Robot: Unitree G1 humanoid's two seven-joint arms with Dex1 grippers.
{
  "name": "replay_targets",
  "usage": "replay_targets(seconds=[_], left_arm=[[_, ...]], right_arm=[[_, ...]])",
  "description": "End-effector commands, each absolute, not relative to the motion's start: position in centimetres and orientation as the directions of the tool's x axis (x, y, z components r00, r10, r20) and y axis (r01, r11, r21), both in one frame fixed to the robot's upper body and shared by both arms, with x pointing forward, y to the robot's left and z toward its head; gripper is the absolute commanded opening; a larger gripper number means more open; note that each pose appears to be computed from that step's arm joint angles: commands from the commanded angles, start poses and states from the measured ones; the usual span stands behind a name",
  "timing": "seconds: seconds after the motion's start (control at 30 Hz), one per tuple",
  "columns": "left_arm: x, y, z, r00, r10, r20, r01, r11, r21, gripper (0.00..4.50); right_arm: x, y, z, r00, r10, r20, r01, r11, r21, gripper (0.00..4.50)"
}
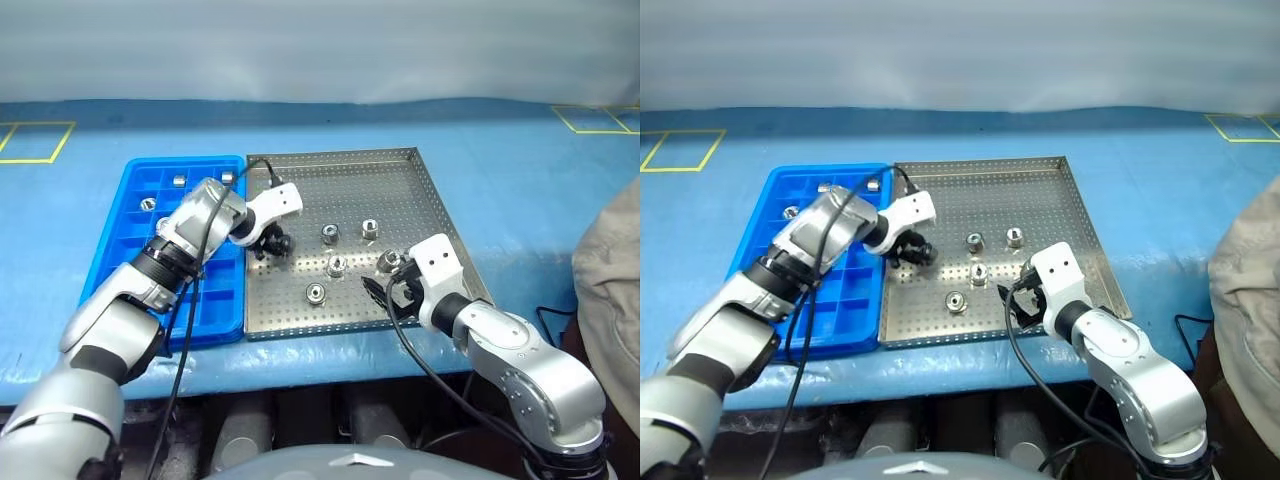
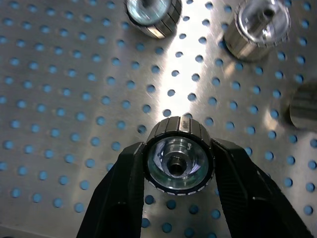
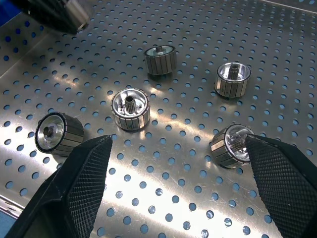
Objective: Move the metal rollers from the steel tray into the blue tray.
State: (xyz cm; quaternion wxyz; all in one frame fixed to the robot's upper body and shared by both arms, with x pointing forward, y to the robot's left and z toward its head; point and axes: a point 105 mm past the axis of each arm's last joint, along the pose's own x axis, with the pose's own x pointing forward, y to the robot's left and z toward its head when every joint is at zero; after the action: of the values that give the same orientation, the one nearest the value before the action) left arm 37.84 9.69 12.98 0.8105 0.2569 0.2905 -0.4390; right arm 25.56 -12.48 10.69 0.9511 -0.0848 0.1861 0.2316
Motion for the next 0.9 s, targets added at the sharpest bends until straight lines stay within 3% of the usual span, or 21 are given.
replay_targets(seconds=[0.03,0.2,0.27,0.43,0.63,0.9], left_arm=[[39.2,12.2,17.9,0.713,-0.515,-0.476,0.665,0.712,0.225,1.76],[37.2,16.9,19.5,0.937,-0.271,-0.221,0.328,0.9,0.289,1.76],[35.9,18.4,19.2,0.973,-0.177,-0.146,0.203,0.959,0.196,1.76],[33.3,22.6,17.0,0.981,0.146,-0.127,-0.118,0.971,0.207,1.76],[32.7,26.1,13.8,0.937,0.31,-0.162,-0.254,0.921,0.295,1.76],[32.7,29.3,12.1,0.859,0.468,-0.21,-0.387,0.86,0.332,1.76]], right_arm=[[26.3,-11.2,12.0,0.832,0.442,-0.336,-0.501,0.858,-0.111,4.5],[27.0,-8.7,12.7,0.792,0.533,-0.298,-0.582,0.807,-0.1,4.5],[27.0,-7.9,12.5,0.769,0.564,-0.3,-0.613,0.784,-0.096,4.5],[26.7,-6.3,12.3,0.708,0.639,-0.3,-0.69,0.717,-0.101,4.5],[25.9,-3.8,12.6,0.63,0.735,-0.251,-0.775,0.616,-0.142,4.5],[26.0,-4.2,12.5,0.654,0.718,-0.239,-0.756,0.636,-0.156,4.5]])
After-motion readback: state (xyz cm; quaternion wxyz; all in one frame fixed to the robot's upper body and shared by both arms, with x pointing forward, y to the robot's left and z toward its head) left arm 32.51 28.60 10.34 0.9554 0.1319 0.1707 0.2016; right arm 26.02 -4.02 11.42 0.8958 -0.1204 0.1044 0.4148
